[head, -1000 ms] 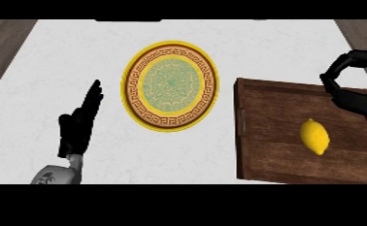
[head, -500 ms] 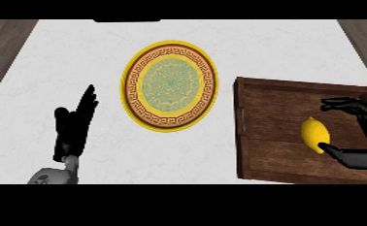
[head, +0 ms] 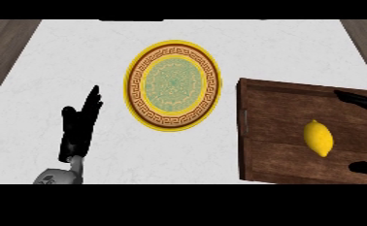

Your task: Pick the lemon from the tray and place it in the plate

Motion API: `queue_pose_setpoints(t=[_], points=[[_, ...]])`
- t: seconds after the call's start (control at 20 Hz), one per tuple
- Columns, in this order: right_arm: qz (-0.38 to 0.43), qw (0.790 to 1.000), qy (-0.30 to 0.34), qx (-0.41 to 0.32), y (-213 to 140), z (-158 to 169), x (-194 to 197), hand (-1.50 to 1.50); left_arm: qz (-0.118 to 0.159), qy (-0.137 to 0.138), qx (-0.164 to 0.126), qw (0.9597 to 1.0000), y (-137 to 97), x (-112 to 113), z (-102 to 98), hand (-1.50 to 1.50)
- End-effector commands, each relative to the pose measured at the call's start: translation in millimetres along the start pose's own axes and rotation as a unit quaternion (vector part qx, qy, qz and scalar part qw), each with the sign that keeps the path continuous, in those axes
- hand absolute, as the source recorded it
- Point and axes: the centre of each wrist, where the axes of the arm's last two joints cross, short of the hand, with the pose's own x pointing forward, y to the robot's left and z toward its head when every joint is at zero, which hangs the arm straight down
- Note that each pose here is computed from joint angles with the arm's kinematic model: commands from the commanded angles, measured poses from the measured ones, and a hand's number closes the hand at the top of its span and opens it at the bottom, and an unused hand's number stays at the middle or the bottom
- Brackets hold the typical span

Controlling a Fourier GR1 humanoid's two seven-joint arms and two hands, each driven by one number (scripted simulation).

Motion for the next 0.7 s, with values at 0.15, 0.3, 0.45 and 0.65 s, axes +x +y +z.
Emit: queue_pose_setpoints(t=[0.15, 0.3, 0.45, 0.65], points=[[0.12, 0.986, 0.057, 0.101, -11, -21, 29, -1.5, 0.0, 0.007, -0.006, 1.0, 3, 7, 8, 0.0], [0.136, 0.969, 0.113, 0.171, -31, -31, 32, -1.5, -0.007, -0.002, -0.009, 0.9999, 5, 16, 5, 0.0], [0.141, 0.958, 0.132, 0.213, -16, -39, 30, -1.5, -0.005, -0.005, 0.003, 1.0, 5, 13, 1, 0.0], [0.15, 0.95, 0.147, 0.232, -3, -62, 33, -1.5, 0.0, -0.001, -0.003, 1.0, 5, 2, 11, 0.0]])
